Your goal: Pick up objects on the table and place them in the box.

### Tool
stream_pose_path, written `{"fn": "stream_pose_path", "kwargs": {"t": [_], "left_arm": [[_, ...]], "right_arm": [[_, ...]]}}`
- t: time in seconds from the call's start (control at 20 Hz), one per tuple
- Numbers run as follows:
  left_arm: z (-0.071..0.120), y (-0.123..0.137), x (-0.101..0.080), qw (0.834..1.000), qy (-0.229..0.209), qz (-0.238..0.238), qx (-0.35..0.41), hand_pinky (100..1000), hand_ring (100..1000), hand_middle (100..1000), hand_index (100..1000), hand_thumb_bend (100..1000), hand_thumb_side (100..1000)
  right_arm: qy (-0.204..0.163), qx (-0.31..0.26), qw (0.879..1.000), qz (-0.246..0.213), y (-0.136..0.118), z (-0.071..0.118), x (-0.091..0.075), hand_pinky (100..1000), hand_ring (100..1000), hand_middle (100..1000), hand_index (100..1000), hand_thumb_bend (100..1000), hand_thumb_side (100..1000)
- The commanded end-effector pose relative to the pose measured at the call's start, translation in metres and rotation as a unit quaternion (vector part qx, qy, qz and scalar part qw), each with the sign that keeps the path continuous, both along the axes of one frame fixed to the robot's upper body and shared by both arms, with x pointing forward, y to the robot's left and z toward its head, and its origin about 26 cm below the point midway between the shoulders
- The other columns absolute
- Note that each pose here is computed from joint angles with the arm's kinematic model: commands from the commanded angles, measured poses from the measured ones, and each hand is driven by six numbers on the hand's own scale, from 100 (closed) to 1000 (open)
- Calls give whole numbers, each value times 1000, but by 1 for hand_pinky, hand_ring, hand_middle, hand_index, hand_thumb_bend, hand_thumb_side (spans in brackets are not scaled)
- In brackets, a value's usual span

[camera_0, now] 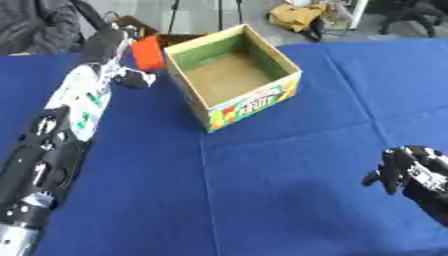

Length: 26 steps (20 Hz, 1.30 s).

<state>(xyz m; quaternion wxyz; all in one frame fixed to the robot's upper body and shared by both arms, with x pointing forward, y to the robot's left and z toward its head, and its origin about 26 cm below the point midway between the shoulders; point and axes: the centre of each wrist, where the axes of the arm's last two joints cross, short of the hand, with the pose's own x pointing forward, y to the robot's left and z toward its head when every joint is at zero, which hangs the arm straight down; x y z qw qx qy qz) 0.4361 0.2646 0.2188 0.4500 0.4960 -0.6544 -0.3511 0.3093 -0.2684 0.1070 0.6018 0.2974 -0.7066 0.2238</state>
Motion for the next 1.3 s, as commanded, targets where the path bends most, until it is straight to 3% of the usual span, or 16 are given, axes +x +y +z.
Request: {"fn": "stream_pose_path", "kwargs": {"t": [0.05,0.25,0.45,0.75,0.85,0.9,0.95,1.0,1.1,1.3], "left_arm": [[24,-20,-1,998,-44,-33,-14,190,137,130,321,219,186],[10,-46,15,999,-7,-51,12,223,170,161,354,227,208],[-18,-64,29,997,40,-47,34,263,208,199,392,269,234],[-46,-80,40,994,80,-45,55,320,262,254,448,349,267],[-49,-84,41,994,81,-50,59,383,320,318,510,502,329],[-49,-86,41,994,78,-56,60,475,402,407,604,704,425],[-49,-87,41,993,76,-61,62,492,418,424,622,743,442],[-49,-88,41,993,76,-67,64,616,540,551,725,1000,549],[-48,-91,40,991,74,-84,69,800,742,737,829,1000,685],[-42,-94,36,990,51,-127,45,853,809,814,858,1000,763]], "right_arm": [[-12,-4,1000,6,0,7,1,585,336,337,370,100,285],[-12,-3,1000,12,2,8,1,585,336,337,370,100,286],[-11,-4,1000,21,5,8,2,584,336,336,370,100,288],[-9,-5,1000,29,8,8,3,584,336,336,370,100,290],[-9,-5,1000,30,9,8,3,584,336,335,370,100,292],[-8,-4,1000,30,9,8,3,584,336,335,370,100,292],[-8,-4,1000,30,9,8,3,584,336,335,370,100,292],[-8,-4,1000,30,9,7,3,584,336,335,370,100,292],[-8,-4,1000,30,9,7,3,584,336,335,370,100,294],[-7,-4,1000,29,8,7,3,584,336,335,370,100,296]]}}
